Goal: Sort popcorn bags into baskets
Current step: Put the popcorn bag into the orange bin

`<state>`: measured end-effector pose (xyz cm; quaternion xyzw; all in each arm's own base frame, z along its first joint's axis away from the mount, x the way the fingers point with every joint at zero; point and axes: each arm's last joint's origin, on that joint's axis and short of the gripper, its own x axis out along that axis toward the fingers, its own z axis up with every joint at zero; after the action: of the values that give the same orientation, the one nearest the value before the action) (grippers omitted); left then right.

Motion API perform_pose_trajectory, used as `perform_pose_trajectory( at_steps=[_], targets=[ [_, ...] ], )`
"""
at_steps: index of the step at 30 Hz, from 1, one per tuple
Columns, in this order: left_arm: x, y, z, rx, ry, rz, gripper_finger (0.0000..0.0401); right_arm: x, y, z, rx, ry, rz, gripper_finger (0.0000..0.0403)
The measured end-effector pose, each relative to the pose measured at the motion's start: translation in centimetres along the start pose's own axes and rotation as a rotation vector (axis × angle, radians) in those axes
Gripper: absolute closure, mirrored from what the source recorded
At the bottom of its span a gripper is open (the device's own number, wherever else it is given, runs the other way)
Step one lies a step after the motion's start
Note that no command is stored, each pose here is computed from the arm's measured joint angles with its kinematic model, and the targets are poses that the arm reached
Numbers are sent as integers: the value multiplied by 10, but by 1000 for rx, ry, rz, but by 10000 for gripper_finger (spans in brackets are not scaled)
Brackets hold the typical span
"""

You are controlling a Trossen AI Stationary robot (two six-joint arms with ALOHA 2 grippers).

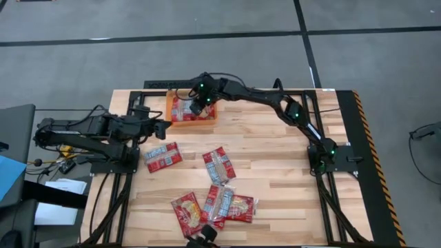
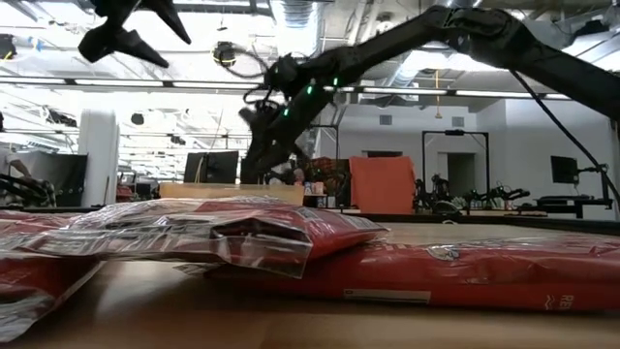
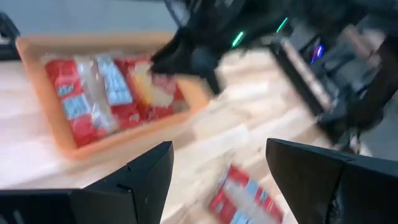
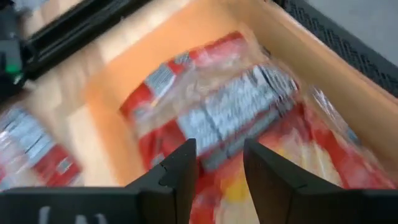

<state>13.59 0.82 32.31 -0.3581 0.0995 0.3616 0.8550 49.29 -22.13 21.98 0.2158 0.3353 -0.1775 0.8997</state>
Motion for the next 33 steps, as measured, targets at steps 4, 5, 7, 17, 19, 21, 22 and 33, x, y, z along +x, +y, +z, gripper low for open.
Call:
perform_pose_trajectory(
  at_steps=[4, 5, 7, 17, 19, 21, 22, 33],
  targets=[
    [6, 7, -13, 43, 148, 88, 157, -39, 8, 15, -82, 38, 22, 251],
    [10, 8, -17, 48, 182, 109, 157, -53, 10, 19, -110, 46, 28, 251],
    [17, 10, -27, 75, 246, 139, 157, -83, 15, 27, -174, 44, 30, 250],
    [59, 48, -94, 187, 485, 321, 157, -215, 31, 37, -352, 58, 129, 219],
    [62, 56, -103, 208, 526, 325, 157, -236, 34, 36, -345, 50, 176, 207],
    [63, 62, -110, 234, 570, 309, 156, -251, 34, 35, -339, 52, 195, 194],
    [65, 64, -113, 245, 586, 298, 154, -256, 34, 34, -336, 50, 194, 187],
    [75, 95, -128, 230, 634, 355, 73, -276, 42, 26, -293, 90, 202, 164]
  ],
)
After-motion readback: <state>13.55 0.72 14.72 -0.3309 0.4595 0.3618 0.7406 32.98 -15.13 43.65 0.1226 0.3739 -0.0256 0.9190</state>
